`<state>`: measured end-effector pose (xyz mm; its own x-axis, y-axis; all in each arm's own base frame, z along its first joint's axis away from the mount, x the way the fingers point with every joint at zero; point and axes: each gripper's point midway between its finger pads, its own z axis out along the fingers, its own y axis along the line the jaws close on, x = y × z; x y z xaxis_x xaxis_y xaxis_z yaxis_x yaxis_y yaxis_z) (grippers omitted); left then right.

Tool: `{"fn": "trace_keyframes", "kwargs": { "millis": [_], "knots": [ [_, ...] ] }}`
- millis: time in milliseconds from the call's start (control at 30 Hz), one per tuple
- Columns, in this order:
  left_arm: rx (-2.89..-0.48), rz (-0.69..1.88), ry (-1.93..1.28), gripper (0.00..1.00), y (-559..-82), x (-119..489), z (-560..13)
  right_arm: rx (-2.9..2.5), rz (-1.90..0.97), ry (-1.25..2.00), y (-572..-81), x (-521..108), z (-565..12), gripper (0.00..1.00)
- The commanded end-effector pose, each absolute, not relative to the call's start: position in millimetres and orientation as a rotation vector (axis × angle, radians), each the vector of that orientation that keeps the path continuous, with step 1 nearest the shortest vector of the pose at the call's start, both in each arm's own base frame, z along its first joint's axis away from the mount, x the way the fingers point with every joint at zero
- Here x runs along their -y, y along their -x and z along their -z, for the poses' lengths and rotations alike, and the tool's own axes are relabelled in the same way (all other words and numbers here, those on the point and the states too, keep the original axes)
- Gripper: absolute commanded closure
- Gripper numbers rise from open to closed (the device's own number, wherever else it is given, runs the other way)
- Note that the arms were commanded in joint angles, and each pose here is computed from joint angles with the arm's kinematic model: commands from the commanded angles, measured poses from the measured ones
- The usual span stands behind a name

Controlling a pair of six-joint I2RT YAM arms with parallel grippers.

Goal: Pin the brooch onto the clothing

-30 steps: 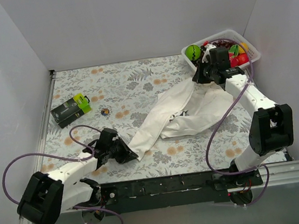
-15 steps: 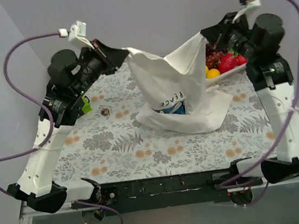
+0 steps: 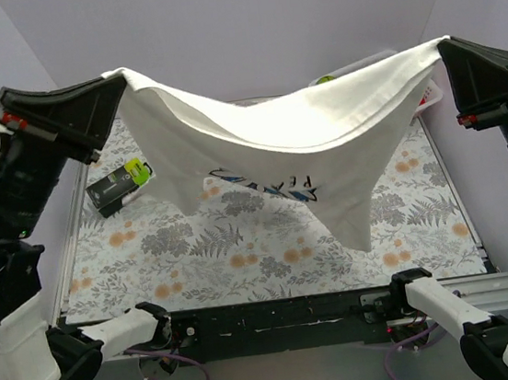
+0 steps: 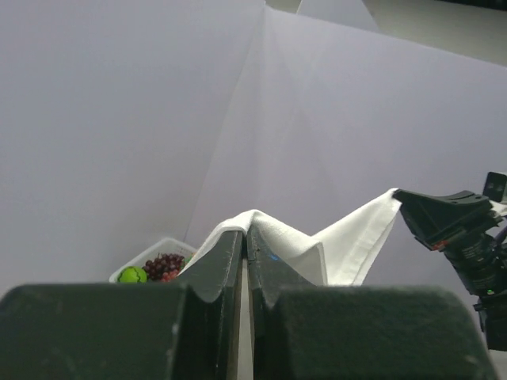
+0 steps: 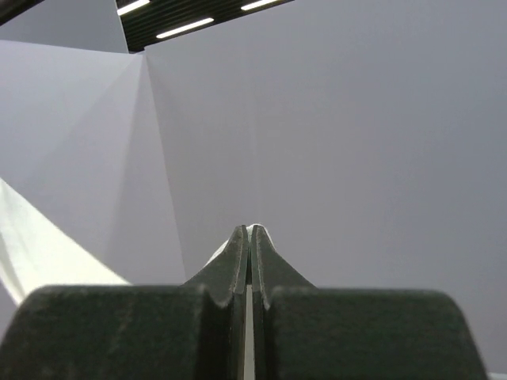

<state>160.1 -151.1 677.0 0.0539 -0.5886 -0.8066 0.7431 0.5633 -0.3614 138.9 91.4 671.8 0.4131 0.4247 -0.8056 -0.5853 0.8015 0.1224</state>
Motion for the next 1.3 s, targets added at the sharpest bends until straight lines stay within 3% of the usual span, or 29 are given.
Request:
{"fn": "trace_keyframes", "kwargs": {
  "millis": [0, 100, 400, 567, 700, 800, 1100, 1267],
  "knots": [
    [-1.138, 0.978, -0.177, 1.0, -162, 148, -676, -0.946, -0.644, 0.156, -148, -89, -677, 0.99],
    [-1.159, 0.936, -0.162, 1.0, -173, 148, -671, -0.972, -0.636, 0.16, -164, -92, -669, 0.99],
    [-1.365, 0.703, 0.012, 1.0, -272, 156, -603, -1.223, -0.654, 0.144, -282, -116, -606, 0.99],
    [-1.395, 0.696, -0.007, 1.0, -301, 175, -602, -1.272, -0.641, 0.146, -320, -122, -610, 0.99],
    [-1.336, 0.733, -0.048, 1.0, -300, 183, -632, -1.203, -0.643, 0.158, -311, -121, -647, 0.99],
    [-1.259, 0.764, -0.081, 1.0, -280, 178, -655, -1.109, -0.665, 0.168, -278, -118, -676, 0.99],
    [-1.134, 0.821, -0.142, 1.0, -198, 144, -677, -1.017, -0.694, 0.186, -203, -109, -683, 0.99],
    [-1.143, 0.8, -0.126, 1.0, -181, 128, -673, -1.003, -0.69, 0.182, -184, -104, -684, 0.99]
  ]
}}
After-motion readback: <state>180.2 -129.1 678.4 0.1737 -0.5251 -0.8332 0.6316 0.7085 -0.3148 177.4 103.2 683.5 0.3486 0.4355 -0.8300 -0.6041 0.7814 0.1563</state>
